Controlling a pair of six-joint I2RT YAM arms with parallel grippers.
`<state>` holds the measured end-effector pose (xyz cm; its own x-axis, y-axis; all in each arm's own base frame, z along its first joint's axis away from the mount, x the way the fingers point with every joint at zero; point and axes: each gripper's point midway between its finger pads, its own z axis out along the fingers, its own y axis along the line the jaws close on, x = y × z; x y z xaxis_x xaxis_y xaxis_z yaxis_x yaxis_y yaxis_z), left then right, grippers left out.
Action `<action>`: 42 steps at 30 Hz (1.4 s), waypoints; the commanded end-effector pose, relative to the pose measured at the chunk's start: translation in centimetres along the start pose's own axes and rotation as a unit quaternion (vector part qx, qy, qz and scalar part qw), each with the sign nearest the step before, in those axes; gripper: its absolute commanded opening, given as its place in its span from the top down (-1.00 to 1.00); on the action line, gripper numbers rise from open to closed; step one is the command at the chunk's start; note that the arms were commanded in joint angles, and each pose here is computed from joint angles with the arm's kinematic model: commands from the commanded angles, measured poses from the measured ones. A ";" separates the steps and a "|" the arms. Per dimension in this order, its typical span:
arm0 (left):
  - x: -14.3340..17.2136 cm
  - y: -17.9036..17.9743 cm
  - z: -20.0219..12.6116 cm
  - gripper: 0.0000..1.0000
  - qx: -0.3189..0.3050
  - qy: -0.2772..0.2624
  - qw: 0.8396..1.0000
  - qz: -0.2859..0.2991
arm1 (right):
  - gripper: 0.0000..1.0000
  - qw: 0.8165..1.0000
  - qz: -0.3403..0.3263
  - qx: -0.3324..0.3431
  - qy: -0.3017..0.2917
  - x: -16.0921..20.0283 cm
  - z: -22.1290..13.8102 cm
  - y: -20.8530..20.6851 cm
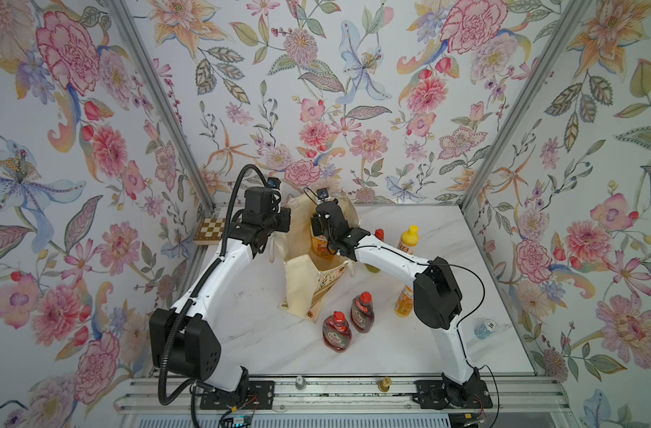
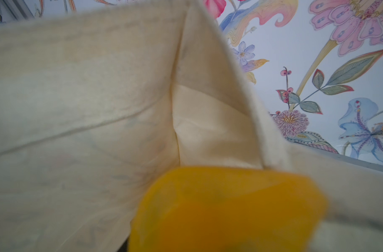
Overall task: Pack dish soap into the shopping bag
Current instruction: Place the bottle of dish soap in the shopping bag.
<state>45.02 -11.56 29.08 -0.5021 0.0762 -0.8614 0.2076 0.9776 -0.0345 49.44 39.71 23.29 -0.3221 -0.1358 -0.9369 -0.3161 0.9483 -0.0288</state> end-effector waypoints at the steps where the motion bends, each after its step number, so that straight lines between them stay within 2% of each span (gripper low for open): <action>1: -1.9 2.8 -2.3 1.00 -0.049 -0.040 0.998 -0.011 | 1.00 0.997 0.005 0.063 -0.052 -3.4 -0.2 -3.3; 8: -2.3 4.9 -3.3 1.00 -0.076 -0.048 0.996 -0.021 | 1.00 0.991 -0.039 0.125 -0.023 -3.0 -0.1 -4.7; 14: -1.6 5.4 -3.1 1.00 -0.085 -0.043 0.995 -0.025 | 1.00 0.991 -0.026 0.134 -0.012 -2.0 0.0 -5.0; 18: -1.4 4.6 -2.9 1.00 -0.062 -0.043 0.997 -0.026 | 0.99 0.996 -0.013 0.093 -0.001 -1.1 0.5 -3.8; 22: -1.0 3.1 -2.3 1.00 -0.017 -0.053 0.998 -0.034 | 0.48 0.999 -0.007 0.049 -0.002 -1.5 0.4 -2.1; 27: -1.0 1.6 -1.6 0.95 0.020 -0.055 0.998 -0.033 | 0.09 1.000 0.006 0.025 -0.016 -3.2 -0.4 -1.3; 35: -1.2 0.8 -0.9 0.93 0.036 -0.058 0.997 -0.027 | -0.28 0.999 0.025 -0.001 -0.030 -5.5 -1.8 -0.8; 42: -0.9 0.8 -0.2 0.93 0.037 -0.051 0.998 -0.025 | -0.48 0.999 0.025 -0.018 -0.042 -7.2 -3.4 0.0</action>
<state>44.50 -10.75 28.44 -0.4811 0.0182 -0.8765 0.2431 0.9633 -0.1135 49.72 40.03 24.96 -0.3392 -0.1345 -0.9310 -0.3231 0.9462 -0.0190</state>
